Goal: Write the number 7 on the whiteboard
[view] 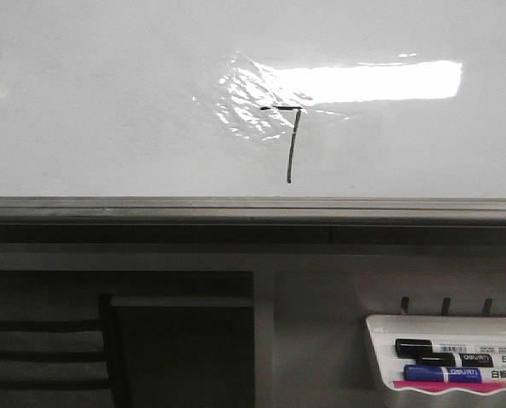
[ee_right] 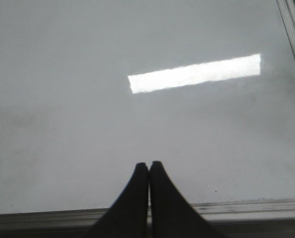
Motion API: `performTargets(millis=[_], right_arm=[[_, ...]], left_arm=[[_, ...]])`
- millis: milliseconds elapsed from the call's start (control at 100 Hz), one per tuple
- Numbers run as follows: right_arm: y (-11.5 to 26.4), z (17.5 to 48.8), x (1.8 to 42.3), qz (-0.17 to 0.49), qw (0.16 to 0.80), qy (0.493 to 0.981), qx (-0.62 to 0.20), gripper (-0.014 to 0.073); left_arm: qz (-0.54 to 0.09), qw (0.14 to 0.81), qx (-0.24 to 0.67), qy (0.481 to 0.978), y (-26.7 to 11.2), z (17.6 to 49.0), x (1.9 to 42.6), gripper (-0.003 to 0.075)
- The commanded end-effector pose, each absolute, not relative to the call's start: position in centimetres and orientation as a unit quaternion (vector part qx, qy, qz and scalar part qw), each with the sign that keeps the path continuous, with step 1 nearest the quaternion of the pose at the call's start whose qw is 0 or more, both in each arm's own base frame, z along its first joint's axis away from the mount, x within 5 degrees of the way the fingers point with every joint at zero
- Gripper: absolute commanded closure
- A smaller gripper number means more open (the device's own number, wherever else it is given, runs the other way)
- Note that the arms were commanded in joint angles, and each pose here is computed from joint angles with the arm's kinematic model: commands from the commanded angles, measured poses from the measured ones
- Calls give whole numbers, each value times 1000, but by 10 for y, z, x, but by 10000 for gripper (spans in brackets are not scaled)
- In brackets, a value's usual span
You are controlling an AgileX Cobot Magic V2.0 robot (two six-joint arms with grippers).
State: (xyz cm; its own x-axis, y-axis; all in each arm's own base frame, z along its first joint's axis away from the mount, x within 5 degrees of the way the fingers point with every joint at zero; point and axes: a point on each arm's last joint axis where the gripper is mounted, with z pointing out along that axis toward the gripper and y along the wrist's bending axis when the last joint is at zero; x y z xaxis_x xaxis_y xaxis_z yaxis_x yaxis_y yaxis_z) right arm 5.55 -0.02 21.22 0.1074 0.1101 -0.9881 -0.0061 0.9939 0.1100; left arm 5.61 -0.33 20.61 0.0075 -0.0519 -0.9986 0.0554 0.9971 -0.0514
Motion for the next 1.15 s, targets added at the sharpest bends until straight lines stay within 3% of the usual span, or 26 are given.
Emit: performTargets(millis=[0, 220, 1140], right_arm=[[0, 209, 56, 48, 757, 650, 44, 666], [-1, 209, 54, -7, 764, 646, 9, 666], [-1, 204, 55, -9, 742, 670, 3, 666]], left_arm=[[-40, 736, -4, 676, -3, 204, 55, 741], [-40, 736, -4, 676, -3, 204, 55, 741], [-40, 736, -4, 676, -3, 204, 55, 741]])
